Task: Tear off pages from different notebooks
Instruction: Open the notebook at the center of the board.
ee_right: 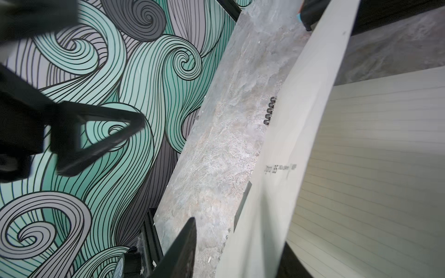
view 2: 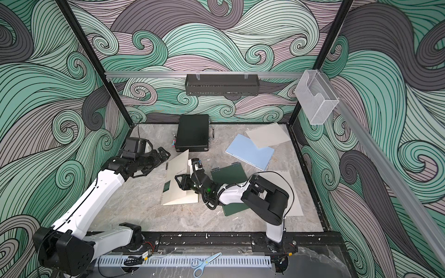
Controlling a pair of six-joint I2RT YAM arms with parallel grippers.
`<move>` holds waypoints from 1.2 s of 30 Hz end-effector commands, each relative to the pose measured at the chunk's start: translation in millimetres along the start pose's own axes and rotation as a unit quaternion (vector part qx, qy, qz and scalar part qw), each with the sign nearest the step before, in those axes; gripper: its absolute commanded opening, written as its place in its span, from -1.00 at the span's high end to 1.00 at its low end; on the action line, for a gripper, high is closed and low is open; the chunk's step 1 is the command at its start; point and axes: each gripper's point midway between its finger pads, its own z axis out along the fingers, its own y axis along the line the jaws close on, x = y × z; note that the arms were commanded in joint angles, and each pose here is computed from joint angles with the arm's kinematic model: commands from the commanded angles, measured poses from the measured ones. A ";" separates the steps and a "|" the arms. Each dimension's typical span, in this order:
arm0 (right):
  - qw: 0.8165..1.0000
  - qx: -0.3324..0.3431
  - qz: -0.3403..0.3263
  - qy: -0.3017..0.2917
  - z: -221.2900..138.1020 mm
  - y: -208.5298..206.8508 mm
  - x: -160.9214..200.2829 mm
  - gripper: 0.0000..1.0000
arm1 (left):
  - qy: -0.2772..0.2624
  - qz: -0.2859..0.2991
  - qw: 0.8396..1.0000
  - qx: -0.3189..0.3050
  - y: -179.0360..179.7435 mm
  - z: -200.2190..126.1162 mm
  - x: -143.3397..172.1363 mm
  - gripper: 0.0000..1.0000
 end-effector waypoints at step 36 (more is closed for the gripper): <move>0.977 -0.165 -0.125 0.042 22.0 107.7 51.1 -0.32 | -0.005 0.023 0.994 -0.104 28.9 28.6 6.8 -0.62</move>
